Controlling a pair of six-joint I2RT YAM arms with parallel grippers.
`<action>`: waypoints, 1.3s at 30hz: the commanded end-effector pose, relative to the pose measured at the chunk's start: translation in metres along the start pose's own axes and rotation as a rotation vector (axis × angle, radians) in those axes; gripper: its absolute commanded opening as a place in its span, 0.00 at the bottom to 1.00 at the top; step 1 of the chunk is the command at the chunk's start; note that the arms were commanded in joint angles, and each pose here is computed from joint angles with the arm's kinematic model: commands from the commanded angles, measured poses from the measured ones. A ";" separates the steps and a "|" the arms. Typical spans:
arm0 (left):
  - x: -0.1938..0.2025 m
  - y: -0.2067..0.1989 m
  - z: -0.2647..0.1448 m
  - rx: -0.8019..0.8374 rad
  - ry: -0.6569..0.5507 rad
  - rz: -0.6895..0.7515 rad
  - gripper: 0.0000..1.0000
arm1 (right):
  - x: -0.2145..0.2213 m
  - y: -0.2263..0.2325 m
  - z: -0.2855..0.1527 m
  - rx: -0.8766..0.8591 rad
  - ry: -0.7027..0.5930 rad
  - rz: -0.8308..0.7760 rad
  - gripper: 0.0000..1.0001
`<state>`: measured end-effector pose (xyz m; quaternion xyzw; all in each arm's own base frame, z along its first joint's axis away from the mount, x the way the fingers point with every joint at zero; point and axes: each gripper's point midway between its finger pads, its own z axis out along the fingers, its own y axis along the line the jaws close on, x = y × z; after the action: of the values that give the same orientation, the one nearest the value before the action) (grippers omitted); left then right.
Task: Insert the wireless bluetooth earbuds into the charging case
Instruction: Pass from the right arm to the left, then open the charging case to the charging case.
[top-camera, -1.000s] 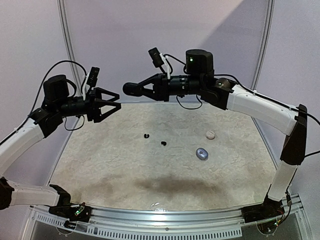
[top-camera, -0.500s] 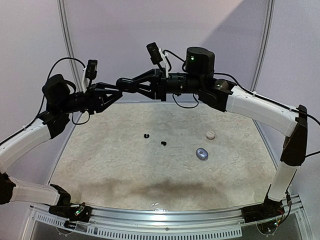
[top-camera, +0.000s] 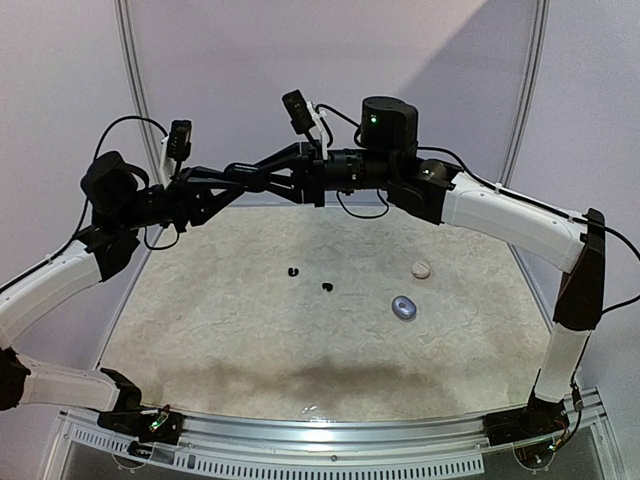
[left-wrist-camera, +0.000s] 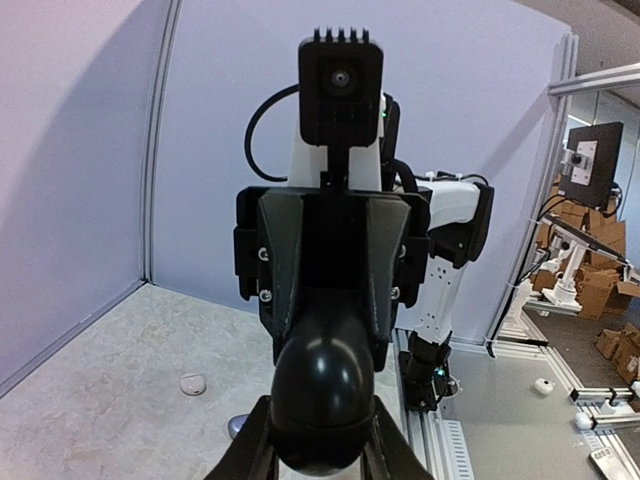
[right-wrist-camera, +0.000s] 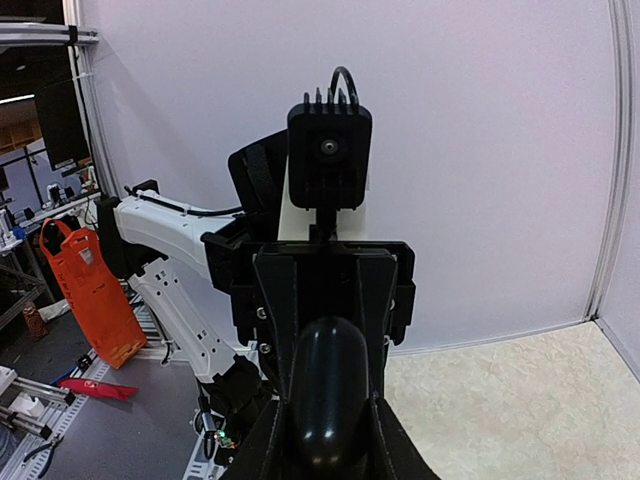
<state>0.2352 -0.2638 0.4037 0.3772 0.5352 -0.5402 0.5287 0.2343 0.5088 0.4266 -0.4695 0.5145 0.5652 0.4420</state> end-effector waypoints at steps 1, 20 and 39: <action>0.005 -0.010 0.002 0.038 0.013 0.002 0.19 | -0.007 0.004 0.005 0.001 -0.012 -0.010 0.00; 0.013 -0.021 0.004 0.080 0.038 0.090 0.00 | 0.006 -0.018 0.000 0.158 0.041 0.031 0.52; 0.045 -0.027 -0.010 0.074 0.179 0.395 0.00 | 0.022 -0.059 -0.010 0.394 0.127 0.072 0.58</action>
<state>0.2184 -0.2649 0.3589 0.5109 0.5047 -0.4127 0.5603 0.2618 0.5084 0.4048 -0.4183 0.6261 0.4781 0.4521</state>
